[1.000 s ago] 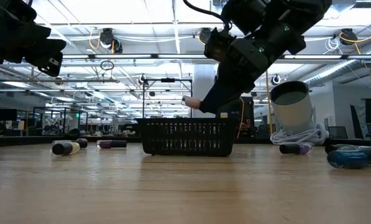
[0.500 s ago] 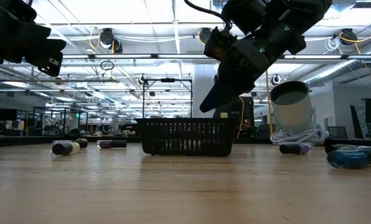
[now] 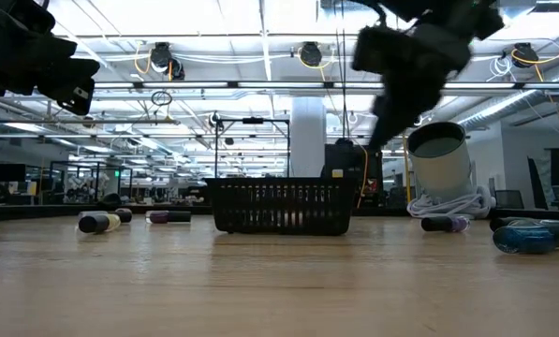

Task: Pick & Place Nail Polish
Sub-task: Put the green nail polish into the black bin

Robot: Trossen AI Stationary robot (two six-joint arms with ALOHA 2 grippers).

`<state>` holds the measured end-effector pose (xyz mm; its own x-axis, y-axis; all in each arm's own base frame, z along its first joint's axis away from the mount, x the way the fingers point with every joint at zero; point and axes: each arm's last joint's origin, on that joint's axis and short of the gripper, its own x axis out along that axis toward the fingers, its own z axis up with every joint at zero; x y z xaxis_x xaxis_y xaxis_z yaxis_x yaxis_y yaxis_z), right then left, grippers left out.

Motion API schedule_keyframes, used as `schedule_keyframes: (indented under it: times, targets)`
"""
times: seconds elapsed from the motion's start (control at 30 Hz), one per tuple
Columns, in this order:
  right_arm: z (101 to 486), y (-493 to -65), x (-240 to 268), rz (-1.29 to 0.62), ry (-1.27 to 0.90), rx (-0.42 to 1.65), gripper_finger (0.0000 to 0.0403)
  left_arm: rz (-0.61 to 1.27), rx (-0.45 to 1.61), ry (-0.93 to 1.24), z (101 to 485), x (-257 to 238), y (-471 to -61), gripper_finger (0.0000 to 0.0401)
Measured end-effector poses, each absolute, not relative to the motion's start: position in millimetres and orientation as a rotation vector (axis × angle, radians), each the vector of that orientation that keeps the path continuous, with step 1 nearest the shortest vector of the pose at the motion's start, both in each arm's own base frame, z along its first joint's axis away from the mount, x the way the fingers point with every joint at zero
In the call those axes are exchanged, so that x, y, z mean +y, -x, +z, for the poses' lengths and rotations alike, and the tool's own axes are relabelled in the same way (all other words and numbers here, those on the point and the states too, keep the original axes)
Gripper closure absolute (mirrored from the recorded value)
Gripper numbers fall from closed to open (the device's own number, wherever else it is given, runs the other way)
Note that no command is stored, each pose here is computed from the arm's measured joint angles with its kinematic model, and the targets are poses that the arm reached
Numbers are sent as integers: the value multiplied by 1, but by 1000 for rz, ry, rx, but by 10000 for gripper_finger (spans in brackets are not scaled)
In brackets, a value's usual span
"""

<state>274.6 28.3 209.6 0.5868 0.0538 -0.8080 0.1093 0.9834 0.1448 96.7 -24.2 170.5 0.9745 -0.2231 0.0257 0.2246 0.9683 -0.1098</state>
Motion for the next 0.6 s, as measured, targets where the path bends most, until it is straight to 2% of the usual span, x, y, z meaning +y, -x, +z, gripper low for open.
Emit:
schedule_keyframes:
  times: [0.2, 0.3, 0.6]
  targets:
    - [206, -241, 37, -122, -221, 1217, 250, -227, -12, 112, 171, -24, -97, 256]
    - [198, -232, 42, -136, -192, 1268, 234, -226, -12, 112, 170, -24, -97, 256]
    - [161, -212, 50, -77, -99, 1345, 232, -227, -12, 112, 170, -24, -97, 256]
